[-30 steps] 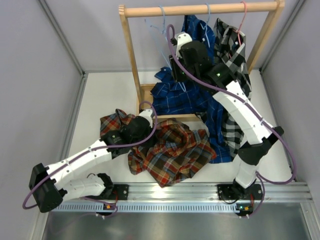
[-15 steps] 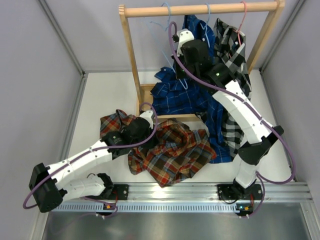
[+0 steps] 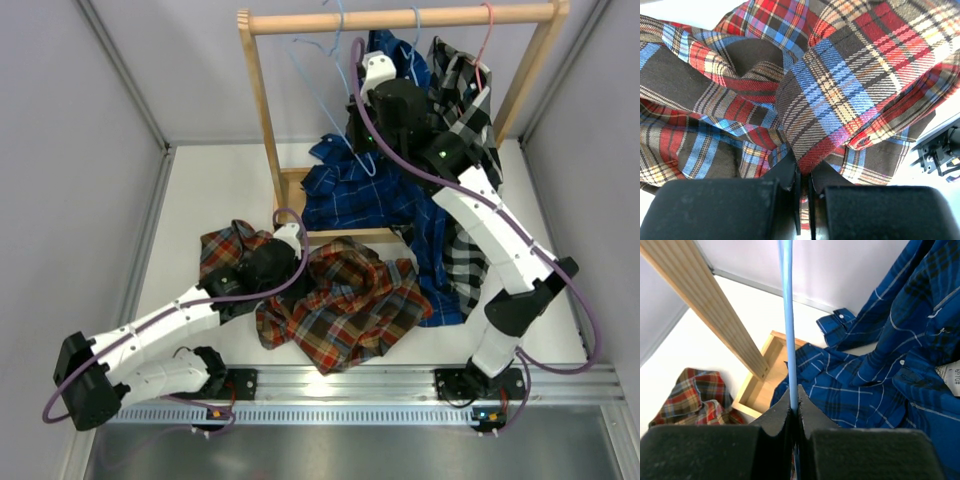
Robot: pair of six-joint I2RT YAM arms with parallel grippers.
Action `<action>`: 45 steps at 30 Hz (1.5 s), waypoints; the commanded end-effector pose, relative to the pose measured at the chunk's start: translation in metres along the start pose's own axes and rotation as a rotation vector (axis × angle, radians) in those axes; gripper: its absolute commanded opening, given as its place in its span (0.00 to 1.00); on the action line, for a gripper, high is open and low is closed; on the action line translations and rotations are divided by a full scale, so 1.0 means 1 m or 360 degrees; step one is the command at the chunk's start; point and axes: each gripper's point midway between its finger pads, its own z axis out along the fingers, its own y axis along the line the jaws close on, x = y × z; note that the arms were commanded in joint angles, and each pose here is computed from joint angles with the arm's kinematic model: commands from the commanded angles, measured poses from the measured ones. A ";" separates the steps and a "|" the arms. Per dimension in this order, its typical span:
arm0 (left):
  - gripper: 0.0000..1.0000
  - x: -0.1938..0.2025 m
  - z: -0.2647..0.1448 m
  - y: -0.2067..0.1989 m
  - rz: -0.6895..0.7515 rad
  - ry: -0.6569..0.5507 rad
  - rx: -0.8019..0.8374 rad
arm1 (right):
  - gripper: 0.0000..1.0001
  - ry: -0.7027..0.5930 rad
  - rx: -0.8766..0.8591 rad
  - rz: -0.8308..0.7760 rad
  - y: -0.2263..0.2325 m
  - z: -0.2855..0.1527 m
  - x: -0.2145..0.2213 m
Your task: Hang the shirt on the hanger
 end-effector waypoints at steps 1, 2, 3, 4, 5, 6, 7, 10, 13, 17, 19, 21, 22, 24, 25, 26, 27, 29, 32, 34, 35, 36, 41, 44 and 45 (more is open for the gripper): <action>0.03 -0.013 -0.003 -0.004 -0.0051 -0.0114 0.0039 | 0.00 -0.0357 -0.0070 0.0074 0.000 -0.039 -0.072; 0.03 -0.013 -0.004 -0.004 -0.0053 -0.0114 0.0039 | 0.00 -0.0371 -0.0074 0.0077 0.000 -0.043 -0.075; 0.04 -0.014 -0.004 -0.004 -0.0059 -0.0121 0.0035 | 0.00 -0.0380 -0.0083 0.0078 0.000 -0.046 -0.077; 0.05 -0.015 -0.004 -0.003 -0.0062 -0.0129 0.0029 | 0.00 -0.0386 -0.0095 0.0076 0.001 -0.049 -0.079; 0.05 -0.015 -0.004 -0.002 -0.0065 -0.0136 0.0019 | 0.00 -0.0397 -0.0107 0.0078 0.001 -0.054 -0.081; 0.05 -0.017 -0.004 0.001 -0.0068 -0.0154 -0.0007 | 0.00 -0.0401 -0.0114 0.0075 0.001 -0.056 -0.081; 0.06 -0.019 -0.005 0.001 -0.0075 -0.0169 -0.0007 | 0.00 -0.0402 -0.0137 0.0058 0.003 -0.059 -0.081; 0.07 -0.021 -0.008 0.002 -0.0087 -0.0192 -0.0007 | 0.00 -0.0469 -0.0143 0.0043 0.000 -0.073 -0.088; 0.07 -0.022 -0.009 0.003 -0.0088 -0.0202 -0.0012 | 0.00 -0.0491 -0.0156 0.0024 0.000 -0.078 -0.091; 0.07 -0.021 -0.008 0.004 -0.0090 -0.0200 -0.0017 | 0.00 -0.0528 -0.0173 0.0019 -0.001 -0.084 -0.099; 0.07 -0.020 -0.008 0.004 -0.0092 -0.0197 -0.0021 | 0.00 -0.0547 -0.0190 0.0015 0.000 -0.087 -0.102; 0.08 -0.021 -0.008 0.004 -0.0098 -0.0204 -0.0022 | 0.00 -0.0556 -0.0230 0.0013 0.004 -0.090 -0.103; 0.08 -0.021 -0.009 0.005 -0.0098 -0.0209 -0.0024 | 0.00 -0.0567 -0.0244 0.0015 0.004 -0.094 -0.105; 0.08 -0.024 -0.010 0.006 -0.0105 -0.0231 -0.0040 | 0.00 -0.0554 -0.0270 0.0011 0.005 -0.100 -0.103; 0.08 -0.025 -0.010 0.007 -0.0111 -0.0241 -0.0044 | 0.00 -0.0548 -0.0281 0.0008 0.004 -0.111 -0.102; 0.08 -0.027 -0.011 0.007 -0.0127 -0.0253 -0.0050 | 0.00 -0.0499 -0.0294 -0.0005 0.005 -0.110 -0.089; 0.07 -0.030 -0.012 0.009 -0.0142 -0.0280 -0.0074 | 0.00 -0.0479 -0.0303 -0.0003 0.004 -0.114 -0.082; 0.07 -0.035 -0.013 0.012 -0.0189 -0.0311 -0.0104 | 0.00 -0.0444 -0.0322 -0.0009 0.000 -0.132 -0.061; 0.02 -0.048 -0.012 0.018 -0.0216 -0.0325 -0.0148 | 0.00 -0.0356 -0.0389 0.0010 -0.002 -0.158 -0.026; 0.00 -0.052 -0.008 0.021 -0.0232 -0.0287 -0.0155 | 0.00 -0.0328 -0.0452 0.0027 -0.003 -0.188 -0.009; 0.00 -0.059 -0.007 0.029 -0.0253 -0.0291 -0.0178 | 0.00 -0.0224 -0.0490 0.0017 0.000 -0.186 0.019; 0.00 -0.066 -0.008 0.027 -0.0265 -0.0298 -0.0159 | 0.00 -0.0138 -0.0557 0.0020 0.004 -0.195 0.039; 0.00 -0.086 0.005 0.032 -0.0256 -0.0212 -0.0118 | 0.00 0.0023 -0.0796 0.0098 0.011 -0.251 0.122; 0.00 -0.091 0.015 0.030 -0.0249 -0.0153 -0.0090 | 0.00 0.0041 -0.0927 0.0165 0.016 -0.278 0.152; 0.00 -0.091 0.018 0.029 -0.0250 -0.0138 -0.0086 | 0.00 0.0062 -0.0934 0.0173 0.016 -0.281 0.159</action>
